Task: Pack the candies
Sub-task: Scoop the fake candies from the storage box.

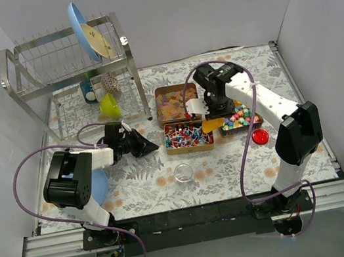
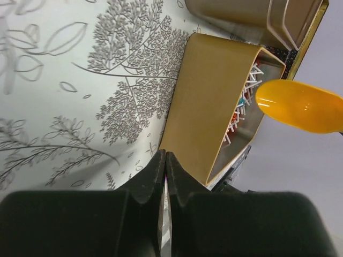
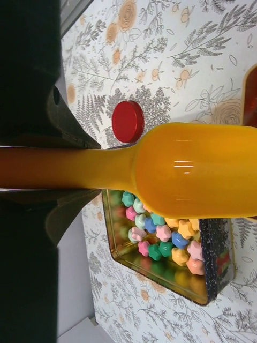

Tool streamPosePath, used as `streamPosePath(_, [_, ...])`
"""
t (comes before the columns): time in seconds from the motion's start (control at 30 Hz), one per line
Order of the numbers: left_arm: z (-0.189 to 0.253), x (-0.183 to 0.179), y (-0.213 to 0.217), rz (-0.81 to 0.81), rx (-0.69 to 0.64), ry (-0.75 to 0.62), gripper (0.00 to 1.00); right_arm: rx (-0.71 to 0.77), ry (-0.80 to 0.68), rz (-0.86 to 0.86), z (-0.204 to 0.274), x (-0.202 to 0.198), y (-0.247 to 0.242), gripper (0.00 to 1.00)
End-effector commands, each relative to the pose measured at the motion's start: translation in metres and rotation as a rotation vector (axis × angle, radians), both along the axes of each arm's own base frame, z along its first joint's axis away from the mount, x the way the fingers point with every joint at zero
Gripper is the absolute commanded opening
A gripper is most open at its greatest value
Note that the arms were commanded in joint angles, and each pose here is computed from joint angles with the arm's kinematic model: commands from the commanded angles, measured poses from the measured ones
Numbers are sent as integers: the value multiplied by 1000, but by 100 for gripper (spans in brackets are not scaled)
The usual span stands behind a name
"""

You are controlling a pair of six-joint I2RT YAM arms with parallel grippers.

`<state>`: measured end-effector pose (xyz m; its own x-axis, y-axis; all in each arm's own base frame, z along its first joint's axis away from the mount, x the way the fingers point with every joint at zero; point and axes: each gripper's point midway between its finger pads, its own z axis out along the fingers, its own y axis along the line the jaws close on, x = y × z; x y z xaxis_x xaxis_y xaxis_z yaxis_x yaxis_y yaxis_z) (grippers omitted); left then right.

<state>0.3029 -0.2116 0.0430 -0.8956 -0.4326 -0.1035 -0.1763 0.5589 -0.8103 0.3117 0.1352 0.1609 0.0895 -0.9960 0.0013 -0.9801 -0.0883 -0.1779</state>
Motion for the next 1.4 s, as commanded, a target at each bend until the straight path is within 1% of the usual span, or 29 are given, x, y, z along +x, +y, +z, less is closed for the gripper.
streamPosePath(0.0, [4, 13, -17, 42, -14, -32, 2, -155, -30, 17, 6, -2, -6, 1])
streamPosePath(0.2, [-5, 8, -31, 25, -14, -6, 1, -260, -75, 54, 0, 0, 11, 1])
streamPosePath(0.3, [-9, 7, -31, 27, -14, 4, 1, -343, -86, 66, -7, 2, 7, 1])
streamPosePath(0.37, [-10, 6, -31, 28, -17, 6, 0, -370, -69, 68, -15, 1, 6, 1])
streamPosePath(0.47, [-8, 5, -34, 22, -37, -3, 0, -334, -36, 55, -23, -1, 14, 1])
streamPosePath(0.6, [-3, 5, -37, 3, -59, -29, 0, -239, 22, 31, -33, -8, 32, 1])
streamPosePath(0.67, [-3, 4, -38, -7, -64, -36, 0, -219, 43, 19, -37, -12, 34, 1])
streamPosePath(0.83, [-1, 3, -40, -23, -72, -50, 0, -204, 62, 9, -47, -15, 37, 1])
streamPosePath(0.97, [-3, 5, -42, -29, -76, -54, 0, -178, 73, -13, -52, -9, 50, 1])
streamPosePath(1.23, [-10, 3, -46, -46, -78, -31, 0, -154, 97, 32, -70, -9, 69, 1])
streamPosePath(1.37, [-10, 4, -47, -49, -78, -35, 0, -120, 116, 25, -80, -10, 80, 1])
